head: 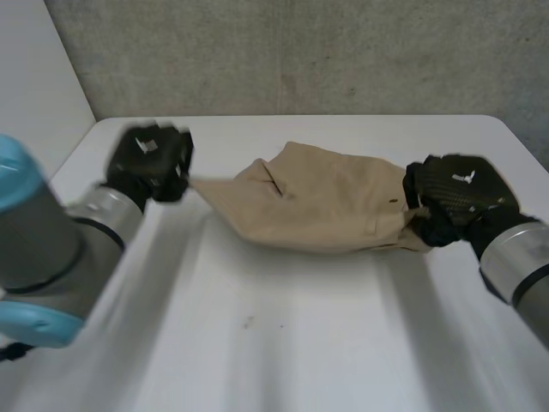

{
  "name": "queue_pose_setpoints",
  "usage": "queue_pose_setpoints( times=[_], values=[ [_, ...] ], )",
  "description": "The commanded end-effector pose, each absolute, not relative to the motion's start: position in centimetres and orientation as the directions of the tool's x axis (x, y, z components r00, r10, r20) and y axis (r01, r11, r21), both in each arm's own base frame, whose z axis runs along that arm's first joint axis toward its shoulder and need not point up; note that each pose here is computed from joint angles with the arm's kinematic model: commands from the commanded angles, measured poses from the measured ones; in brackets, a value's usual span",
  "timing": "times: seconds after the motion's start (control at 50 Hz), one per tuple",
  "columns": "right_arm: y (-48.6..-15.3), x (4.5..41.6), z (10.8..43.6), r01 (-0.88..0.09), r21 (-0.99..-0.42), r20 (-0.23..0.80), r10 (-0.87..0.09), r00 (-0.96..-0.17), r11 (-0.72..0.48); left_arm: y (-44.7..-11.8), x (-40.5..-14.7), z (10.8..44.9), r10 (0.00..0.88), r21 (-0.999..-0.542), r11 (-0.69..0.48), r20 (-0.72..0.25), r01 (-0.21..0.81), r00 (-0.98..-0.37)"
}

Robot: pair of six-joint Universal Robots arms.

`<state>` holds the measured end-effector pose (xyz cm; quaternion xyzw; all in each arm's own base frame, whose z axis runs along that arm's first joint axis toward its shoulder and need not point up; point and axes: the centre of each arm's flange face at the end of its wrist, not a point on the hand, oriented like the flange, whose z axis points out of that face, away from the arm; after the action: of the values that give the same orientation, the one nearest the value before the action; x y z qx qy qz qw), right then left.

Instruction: Fold the shorts.

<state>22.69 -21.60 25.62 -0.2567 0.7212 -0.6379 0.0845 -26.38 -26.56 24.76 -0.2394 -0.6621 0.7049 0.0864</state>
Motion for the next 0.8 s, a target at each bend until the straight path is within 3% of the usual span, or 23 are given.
queue_pose_setpoints(
  times=[0.02,0.08,0.16,0.22,0.28,0.36,0.48,0.62,0.72,0.8],
  values=[
    [-19.3,21.9,33.7,-0.235,-0.956,0.290,-0.429,-0.856,-0.178,-21.0,-23.9,36.8,0.409,-0.939,-0.344,-0.144,-0.007,-0.901],
    [-17.7,21.4,37.9,-0.199,-0.936,0.307,-0.395,-0.866,-0.292,-18.9,-23.0,40.1,0.407,-0.913,-0.403,-0.121,-0.059,-0.906],
    [-16.0,20.9,41.8,-0.176,-0.917,0.315,-0.380,-0.870,-0.358,-15.9,-21.5,44.5,0.414,-0.869,-0.474,-0.076,-0.143,-0.907],
    [-15.4,20.8,43.0,-0.176,-0.917,0.318,-0.388,-0.865,-0.359,-14.3,-20.8,46.9,0.427,-0.839,-0.506,-0.042,-0.201,-0.903],
    [-15.4,20.7,43.1,-0.183,-0.920,0.319,-0.392,-0.863,-0.347,-14.2,-20.8,47.5,0.437,-0.838,-0.501,-0.031,-0.214,-0.899],
    [-16.8,21.3,41.6,-0.199,-0.934,0.315,-0.426,-0.848,-0.296,-17.6,-22.1,44.7,0.440,-0.897,-0.405,-0.022,-0.176,-0.898],
    [-22.4,22.4,35.7,-0.269,-0.959,0.280,-0.481,-0.831,-0.093,-23.6,-24.7,38.2,0.440,-0.974,-0.209,-0.018,-0.083,-0.898],
    [-28.9,24.4,27.1,-0.320,-0.945,0.241,-0.518,-0.821,0.066,-29.7,-28.5,29.4,0.469,-0.999,-0.039,-0.031,0.014,-0.883],
    [-32.9,25.0,23.6,-0.322,-0.945,0.263,-0.454,-0.851,0.057,-34.1,-30.6,25.3,0.421,-0.993,-0.083,-0.115,0.087,-0.900],
    [-36.6,25.0,23.2,-0.306,-0.950,0.312,-0.296,-0.903,-0.066,-37.9,-31.5,24.2,0.320,-0.973,-0.185,-0.192,0.137,-0.928]
  ],
)
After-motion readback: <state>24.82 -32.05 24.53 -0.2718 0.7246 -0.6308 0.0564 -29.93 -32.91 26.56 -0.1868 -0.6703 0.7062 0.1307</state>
